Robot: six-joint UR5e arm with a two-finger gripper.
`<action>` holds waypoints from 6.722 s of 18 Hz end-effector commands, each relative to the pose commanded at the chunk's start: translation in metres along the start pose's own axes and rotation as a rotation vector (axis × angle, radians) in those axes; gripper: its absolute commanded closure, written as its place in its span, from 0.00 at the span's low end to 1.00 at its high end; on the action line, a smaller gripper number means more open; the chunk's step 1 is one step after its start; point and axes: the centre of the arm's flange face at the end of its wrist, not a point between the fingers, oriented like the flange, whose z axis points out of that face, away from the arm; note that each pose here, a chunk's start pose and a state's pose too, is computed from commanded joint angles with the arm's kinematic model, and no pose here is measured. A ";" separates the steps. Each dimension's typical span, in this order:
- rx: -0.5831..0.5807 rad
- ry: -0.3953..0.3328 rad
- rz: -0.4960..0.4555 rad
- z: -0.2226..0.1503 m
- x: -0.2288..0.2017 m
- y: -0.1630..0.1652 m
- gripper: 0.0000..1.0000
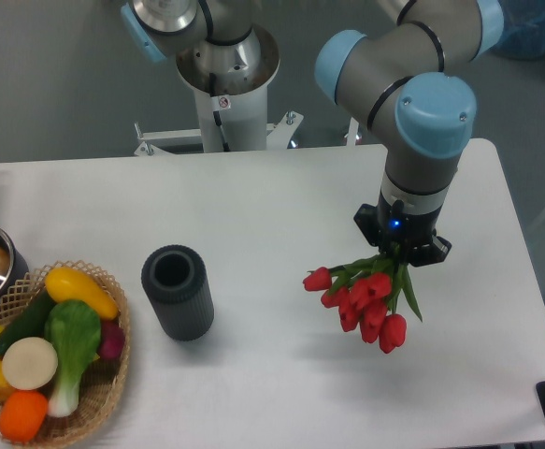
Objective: Insert the flowers into the vase
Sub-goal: 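Carry the red tulip bunch in the gripper toward the dark grey vase, then lower the tulip stems down into the vase opening, then push the tulips deeper into the vase and open the gripper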
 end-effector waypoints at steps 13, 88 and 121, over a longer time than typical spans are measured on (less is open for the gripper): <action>0.313 0.022 -0.002 -0.055 0.009 -0.017 1.00; 1.350 0.513 0.026 0.034 0.161 -0.033 0.87; 1.274 0.497 0.066 0.071 0.174 -0.036 0.39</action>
